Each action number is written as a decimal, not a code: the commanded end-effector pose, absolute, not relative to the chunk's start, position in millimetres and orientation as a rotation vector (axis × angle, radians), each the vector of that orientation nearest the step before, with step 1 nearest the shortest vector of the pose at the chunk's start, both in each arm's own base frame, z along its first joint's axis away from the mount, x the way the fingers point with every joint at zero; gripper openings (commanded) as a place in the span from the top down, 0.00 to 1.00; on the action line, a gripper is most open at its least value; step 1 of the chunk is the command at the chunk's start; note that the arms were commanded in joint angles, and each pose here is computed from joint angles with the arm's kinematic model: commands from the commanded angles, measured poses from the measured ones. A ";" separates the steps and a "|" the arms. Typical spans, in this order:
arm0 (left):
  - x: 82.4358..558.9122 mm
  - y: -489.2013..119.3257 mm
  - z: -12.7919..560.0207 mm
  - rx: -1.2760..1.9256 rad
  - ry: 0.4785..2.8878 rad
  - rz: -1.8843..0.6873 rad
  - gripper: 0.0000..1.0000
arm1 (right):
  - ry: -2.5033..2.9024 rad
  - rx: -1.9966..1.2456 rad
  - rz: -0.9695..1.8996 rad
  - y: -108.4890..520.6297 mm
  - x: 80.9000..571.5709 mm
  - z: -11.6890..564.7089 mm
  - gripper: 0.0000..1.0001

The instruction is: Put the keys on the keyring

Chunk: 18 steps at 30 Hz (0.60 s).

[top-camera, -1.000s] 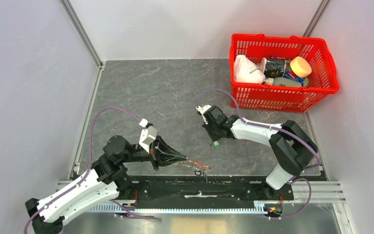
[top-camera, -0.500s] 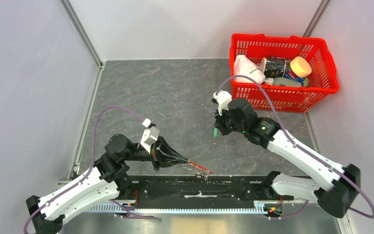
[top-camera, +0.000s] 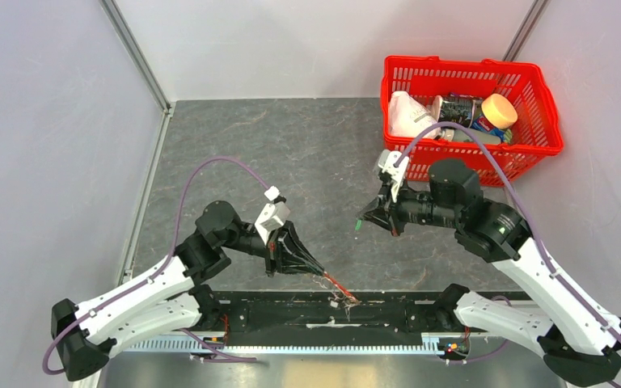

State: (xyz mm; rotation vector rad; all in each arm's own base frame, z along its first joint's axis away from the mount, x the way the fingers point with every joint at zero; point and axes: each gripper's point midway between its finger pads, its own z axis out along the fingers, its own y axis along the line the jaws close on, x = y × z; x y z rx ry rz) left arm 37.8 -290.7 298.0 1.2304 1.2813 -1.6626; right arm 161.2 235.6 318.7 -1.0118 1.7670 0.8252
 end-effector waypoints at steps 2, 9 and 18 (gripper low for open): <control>22.6 -285.6 349.6 1.317 1.049 -1.679 0.98 | 1.645 -1.200 0.954 233.3 120.2 333.5 1.00; 22.7 -288.1 358.9 1.324 1.042 -1.693 0.98 | 1.508 -1.322 1.087 236.1 89.3 346.4 1.00; 24.2 -291.6 361.5 1.330 1.012 -1.688 0.98 | 1.351 -1.387 1.267 243.5 62.0 364.0 1.00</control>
